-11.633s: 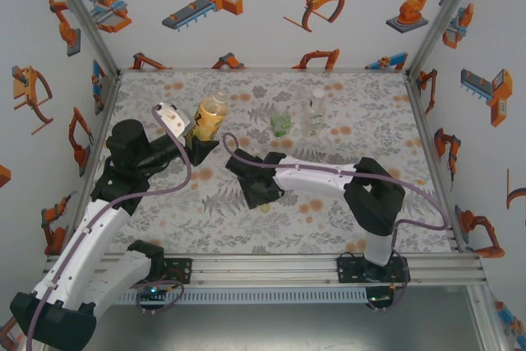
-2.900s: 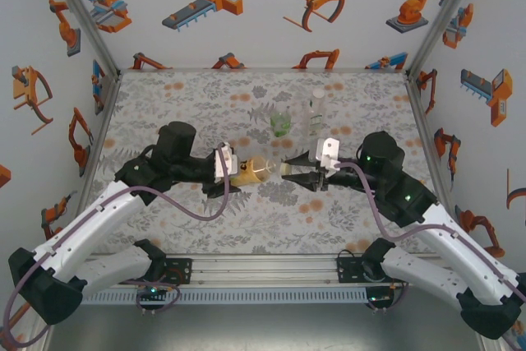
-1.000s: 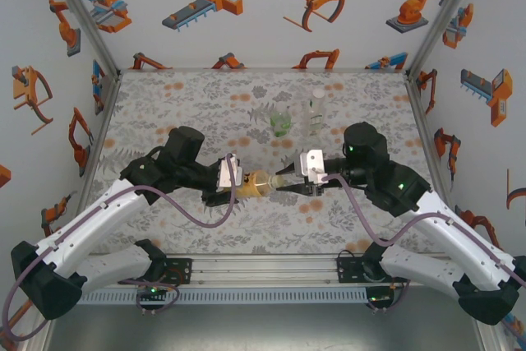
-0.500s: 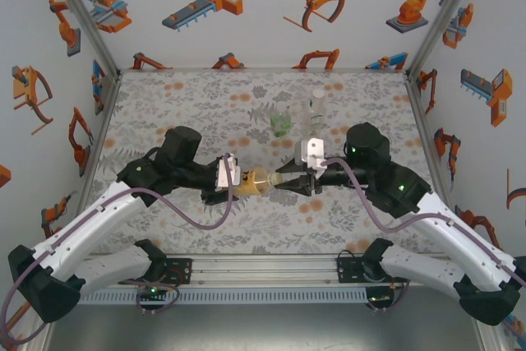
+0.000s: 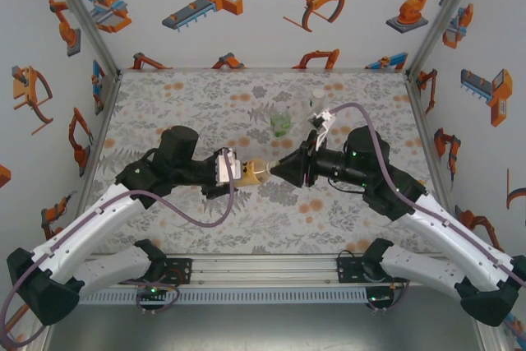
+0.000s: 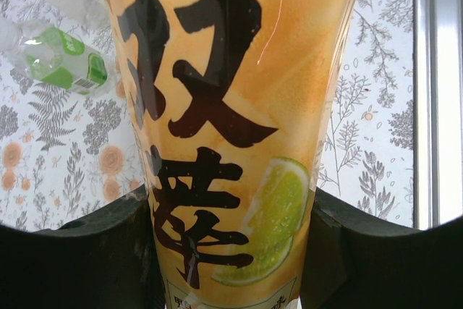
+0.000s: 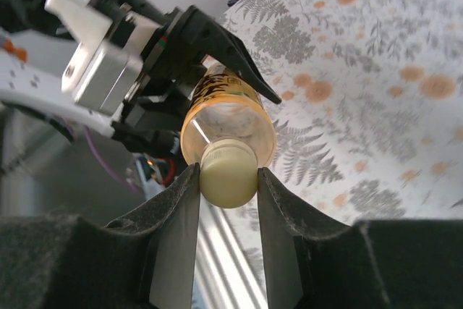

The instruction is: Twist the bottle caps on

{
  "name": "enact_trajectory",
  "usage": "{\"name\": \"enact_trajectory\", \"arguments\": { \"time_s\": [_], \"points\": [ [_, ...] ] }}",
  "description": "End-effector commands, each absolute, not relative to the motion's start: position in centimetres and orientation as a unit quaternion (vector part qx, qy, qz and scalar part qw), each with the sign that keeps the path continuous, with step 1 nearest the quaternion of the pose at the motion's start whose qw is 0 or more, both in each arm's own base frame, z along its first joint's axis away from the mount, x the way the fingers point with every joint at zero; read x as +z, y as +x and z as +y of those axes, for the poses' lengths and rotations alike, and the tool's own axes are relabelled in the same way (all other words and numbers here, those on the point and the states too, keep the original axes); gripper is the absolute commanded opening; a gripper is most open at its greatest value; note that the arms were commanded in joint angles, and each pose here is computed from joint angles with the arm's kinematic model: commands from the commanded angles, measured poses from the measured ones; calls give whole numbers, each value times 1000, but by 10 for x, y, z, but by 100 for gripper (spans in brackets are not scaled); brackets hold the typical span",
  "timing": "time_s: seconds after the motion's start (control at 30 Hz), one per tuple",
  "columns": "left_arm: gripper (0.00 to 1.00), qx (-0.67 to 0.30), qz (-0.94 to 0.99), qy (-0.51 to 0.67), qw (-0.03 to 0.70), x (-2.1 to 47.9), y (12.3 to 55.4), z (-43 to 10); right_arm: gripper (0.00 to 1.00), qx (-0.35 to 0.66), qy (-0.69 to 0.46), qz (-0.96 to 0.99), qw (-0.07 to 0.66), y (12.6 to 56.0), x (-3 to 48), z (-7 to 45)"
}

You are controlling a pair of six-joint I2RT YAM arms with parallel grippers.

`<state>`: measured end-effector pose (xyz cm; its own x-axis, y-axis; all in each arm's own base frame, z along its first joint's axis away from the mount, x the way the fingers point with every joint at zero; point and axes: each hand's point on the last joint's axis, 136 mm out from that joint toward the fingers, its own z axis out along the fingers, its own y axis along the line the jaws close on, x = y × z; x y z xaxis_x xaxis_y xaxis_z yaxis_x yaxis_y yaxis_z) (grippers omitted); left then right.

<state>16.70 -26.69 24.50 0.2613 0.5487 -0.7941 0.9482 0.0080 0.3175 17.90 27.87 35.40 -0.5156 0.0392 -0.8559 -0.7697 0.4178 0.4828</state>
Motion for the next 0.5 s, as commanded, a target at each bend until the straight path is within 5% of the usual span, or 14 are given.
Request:
{"name": "enact_trajectory", "arguments": {
  "time_s": [0.0, 0.2, 0.47],
  "points": [
    [0, -257, 525, 673, 454, 260, 155, -275, 10, 490, -74, 788, 365, 208, 342, 272],
    [0, -256, 526, 671, 455, 260, 157, -275, 20, 537, 23, 799, 270, 207, 329, 283],
    [0, -256, 527, 671, 455, 259, 157, -276, 37, 530, 21, 799, 283, 206, 337, 276]
  ]
}}
